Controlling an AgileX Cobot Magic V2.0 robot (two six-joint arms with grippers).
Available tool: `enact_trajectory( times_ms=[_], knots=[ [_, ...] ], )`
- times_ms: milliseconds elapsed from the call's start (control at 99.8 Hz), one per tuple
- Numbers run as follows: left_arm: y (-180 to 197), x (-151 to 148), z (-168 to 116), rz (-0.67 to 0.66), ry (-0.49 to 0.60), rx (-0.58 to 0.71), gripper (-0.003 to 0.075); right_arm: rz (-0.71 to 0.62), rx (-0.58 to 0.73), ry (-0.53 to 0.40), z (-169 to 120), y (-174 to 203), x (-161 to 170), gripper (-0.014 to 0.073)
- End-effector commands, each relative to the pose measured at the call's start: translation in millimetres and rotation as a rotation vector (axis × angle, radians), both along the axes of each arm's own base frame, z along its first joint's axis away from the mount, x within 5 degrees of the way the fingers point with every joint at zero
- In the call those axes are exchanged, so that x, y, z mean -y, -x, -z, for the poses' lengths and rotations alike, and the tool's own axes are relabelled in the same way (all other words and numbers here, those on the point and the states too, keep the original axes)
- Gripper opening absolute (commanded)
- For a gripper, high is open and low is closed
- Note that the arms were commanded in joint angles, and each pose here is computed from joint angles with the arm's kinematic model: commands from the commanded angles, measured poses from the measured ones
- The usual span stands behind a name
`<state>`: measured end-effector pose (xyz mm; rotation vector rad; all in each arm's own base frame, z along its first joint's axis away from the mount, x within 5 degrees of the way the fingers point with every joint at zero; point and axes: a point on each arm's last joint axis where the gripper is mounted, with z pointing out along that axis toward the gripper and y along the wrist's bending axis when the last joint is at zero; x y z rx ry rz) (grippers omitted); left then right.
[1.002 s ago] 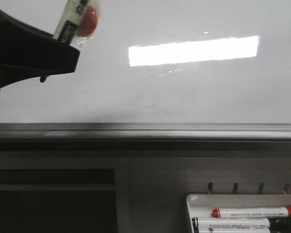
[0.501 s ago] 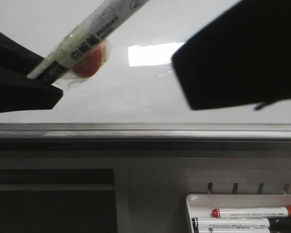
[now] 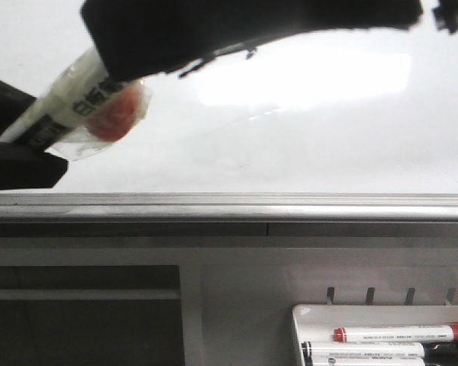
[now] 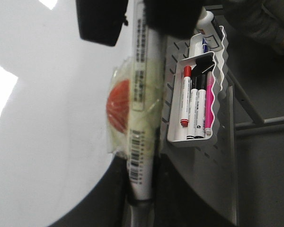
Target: Write number 2 on whiteboard
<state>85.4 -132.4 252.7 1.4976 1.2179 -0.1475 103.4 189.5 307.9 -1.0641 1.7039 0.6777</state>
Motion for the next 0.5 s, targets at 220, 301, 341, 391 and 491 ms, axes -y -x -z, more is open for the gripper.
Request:
enact_trajectory(
  times_ms=[220, 301, 341, 391, 491],
  knots=[
    [2.3, 4.2, -12.4, 0.035, 0.063, 0.021, -0.002, -0.001, 0.064, -0.079, -17.7, -2.6, -4.1, 0.0358],
    [1.6, 3.4, -11.4, 0.025, 0.052, 0.017, -0.002, -0.006, 0.059, -0.071, -16.8, -1.7, -4.3, 0.0309],
    [1.6, 3.4, -11.4, 0.025, 0.052, 0.017, -0.002, -0.006, 0.058, -0.069, -16.6, -1.7, -4.2, 0.028],
    [1.6, 3.4, -11.4, 0.025, 0.052, 0.017, -0.002, -0.006, 0.058, -0.069, -16.6, -1.7, -4.2, 0.0244],
    [1.6, 3.4, -11.4, 0.025, 0.052, 0.017, -0.002, -0.006, 0.057, -0.067, -16.4, -1.7, -4.2, 0.0139]
  ],
)
